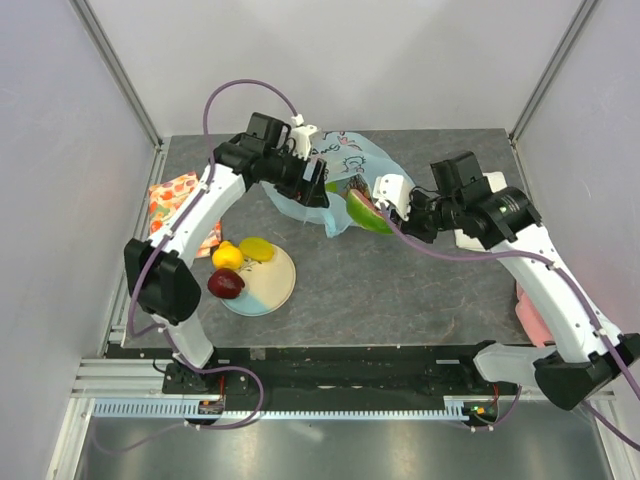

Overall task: Take the fake fruits out of the plastic bag
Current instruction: Take out the fake fruit from the plastic bag, then place the fake fruit on the plate.

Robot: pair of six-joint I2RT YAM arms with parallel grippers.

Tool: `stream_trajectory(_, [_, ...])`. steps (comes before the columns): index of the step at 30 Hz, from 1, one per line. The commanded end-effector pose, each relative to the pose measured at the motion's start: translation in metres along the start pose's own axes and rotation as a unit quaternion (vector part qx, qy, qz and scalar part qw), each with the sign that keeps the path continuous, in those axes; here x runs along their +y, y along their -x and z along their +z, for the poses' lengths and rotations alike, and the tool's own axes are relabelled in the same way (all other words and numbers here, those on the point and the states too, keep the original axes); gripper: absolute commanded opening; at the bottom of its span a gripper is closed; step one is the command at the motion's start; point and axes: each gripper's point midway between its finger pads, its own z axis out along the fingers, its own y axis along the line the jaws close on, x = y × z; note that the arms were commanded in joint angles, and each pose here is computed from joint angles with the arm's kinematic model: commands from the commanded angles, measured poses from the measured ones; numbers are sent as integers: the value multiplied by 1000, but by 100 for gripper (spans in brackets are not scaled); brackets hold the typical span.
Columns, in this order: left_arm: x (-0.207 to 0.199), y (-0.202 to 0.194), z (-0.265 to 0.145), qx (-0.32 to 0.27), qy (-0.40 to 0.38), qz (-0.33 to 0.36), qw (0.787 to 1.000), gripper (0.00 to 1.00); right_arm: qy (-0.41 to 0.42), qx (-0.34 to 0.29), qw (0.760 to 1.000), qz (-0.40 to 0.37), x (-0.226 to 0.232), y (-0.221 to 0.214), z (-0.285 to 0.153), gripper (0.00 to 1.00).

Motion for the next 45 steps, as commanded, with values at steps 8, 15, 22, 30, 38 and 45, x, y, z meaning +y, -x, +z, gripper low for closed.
stream_trajectory(8, [-10,18,-146,-146,73,18,986,93,73,-136,935,-319,61,102,43,0])
stream_trajectory(15, [-14,2,-169,-168,76,7,983,92,163,-184,823,-512,119,119,119,0])
stream_trajectory(22, [-11,-12,-189,-189,91,-14,978,91,208,-195,753,-593,137,111,171,1])
stream_trajectory(30, [0,-27,-191,-194,96,-38,976,90,274,-223,686,-636,163,91,196,0])
stream_trajectory(38, [1,-35,-190,-195,91,-63,975,90,268,-200,720,-608,150,92,195,6])
stream_trajectory(45, [5,-39,-181,-186,82,-76,976,91,219,-175,868,-409,129,115,192,47])
